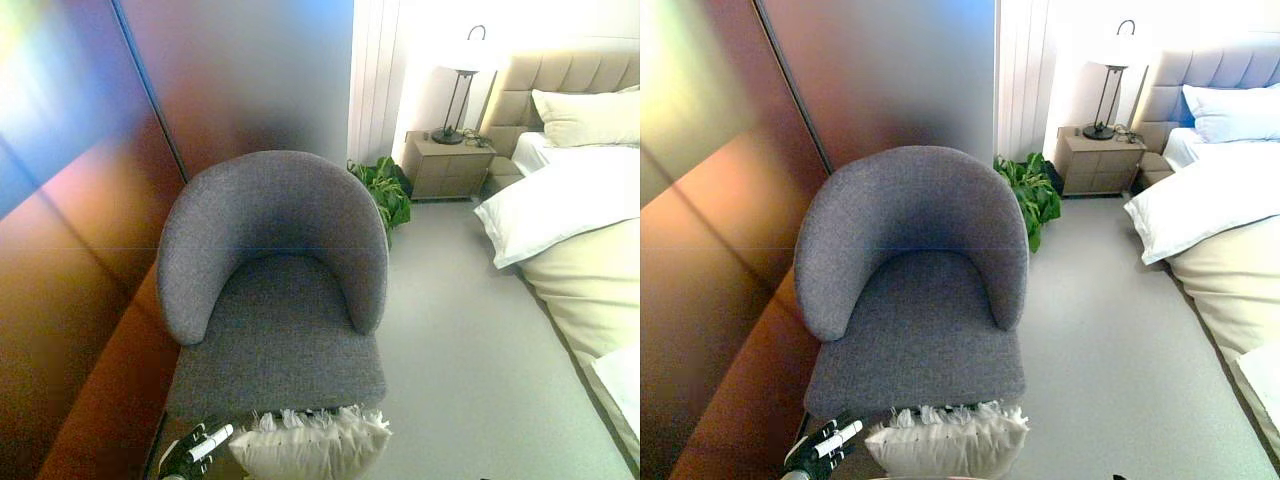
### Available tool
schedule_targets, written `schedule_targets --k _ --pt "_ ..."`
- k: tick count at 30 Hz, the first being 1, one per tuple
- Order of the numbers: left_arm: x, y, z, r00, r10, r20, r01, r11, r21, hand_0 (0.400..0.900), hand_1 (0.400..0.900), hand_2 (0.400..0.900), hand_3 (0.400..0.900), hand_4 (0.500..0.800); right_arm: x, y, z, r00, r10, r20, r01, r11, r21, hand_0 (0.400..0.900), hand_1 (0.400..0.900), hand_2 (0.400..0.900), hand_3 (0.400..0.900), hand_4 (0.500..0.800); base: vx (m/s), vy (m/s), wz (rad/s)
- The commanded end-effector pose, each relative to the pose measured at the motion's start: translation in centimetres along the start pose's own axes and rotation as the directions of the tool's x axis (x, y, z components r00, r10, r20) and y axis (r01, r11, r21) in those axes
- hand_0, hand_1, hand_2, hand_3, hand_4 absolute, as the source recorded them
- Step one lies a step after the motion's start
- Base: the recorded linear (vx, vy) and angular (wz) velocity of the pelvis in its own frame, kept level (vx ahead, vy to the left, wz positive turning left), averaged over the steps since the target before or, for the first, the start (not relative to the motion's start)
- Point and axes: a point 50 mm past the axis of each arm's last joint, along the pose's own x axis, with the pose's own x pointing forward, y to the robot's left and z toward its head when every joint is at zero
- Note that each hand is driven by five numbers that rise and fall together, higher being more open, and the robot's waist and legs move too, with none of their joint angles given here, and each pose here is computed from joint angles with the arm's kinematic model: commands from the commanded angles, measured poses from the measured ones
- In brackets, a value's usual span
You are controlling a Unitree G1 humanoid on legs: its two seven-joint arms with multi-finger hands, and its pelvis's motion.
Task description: Pick up the pillow and put it on the sofa.
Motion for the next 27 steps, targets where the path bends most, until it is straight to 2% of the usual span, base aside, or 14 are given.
schedule_targets --k 1,7,16,22,27 --pt "1.1 -0.5 4.5 0.982 -0.018 0.185 0.014 1.000 0.022 0.900 0.900 0.900 0.900 0.800 0.6 -2.3 3.2 0.992 -0.095 0.087 0.095 0.995 0.012 0.900 0.900 0.900 0.900 0.800 0.005 -0.002 -0.04" --pt "1.2 -0.5 5.2 0.980 -0.018 0.196 0.013 1.000 0.027 0.900 0.900 0.900 0.900 0.800 0.6 -2.5 3.2 0.992 -0.096 0.084 0.095 0.995 0.017 0.900 0.900 0.900 0.900 0.800 0.001 -0.001 -0.01" --pt "1.1 -0.1 4.7 0.982 0.010 0.189 -0.006 1.000 -0.020 0.900 0.900 0.900 0.900 0.800 0.5 -2.3 3.0 0.992 -0.094 0.083 0.093 0.996 0.014 0.900 0.900 0.900 0.900 0.800 0.000 0.000 0.00" --pt "1.1 -0.1 3.8 0.993 0.018 0.118 -0.010 0.998 -0.068 0.900 0.900 0.900 0.900 0.800 0.6 -2.3 3.1 0.992 -0.096 0.085 0.095 0.995 0.005 0.900 0.900 0.900 0.900 0.800 0.012 0.000 0.01" --pt "1.0 0.2 3.8 0.993 0.020 0.113 -0.020 1.000 -0.004 0.900 0.900 0.900 0.900 0.800 0.6 -2.4 3.4 0.990 -0.092 0.108 0.096 0.995 -0.026 0.900 0.900 0.900 0.900 0.800 0.042 0.000 0.00"
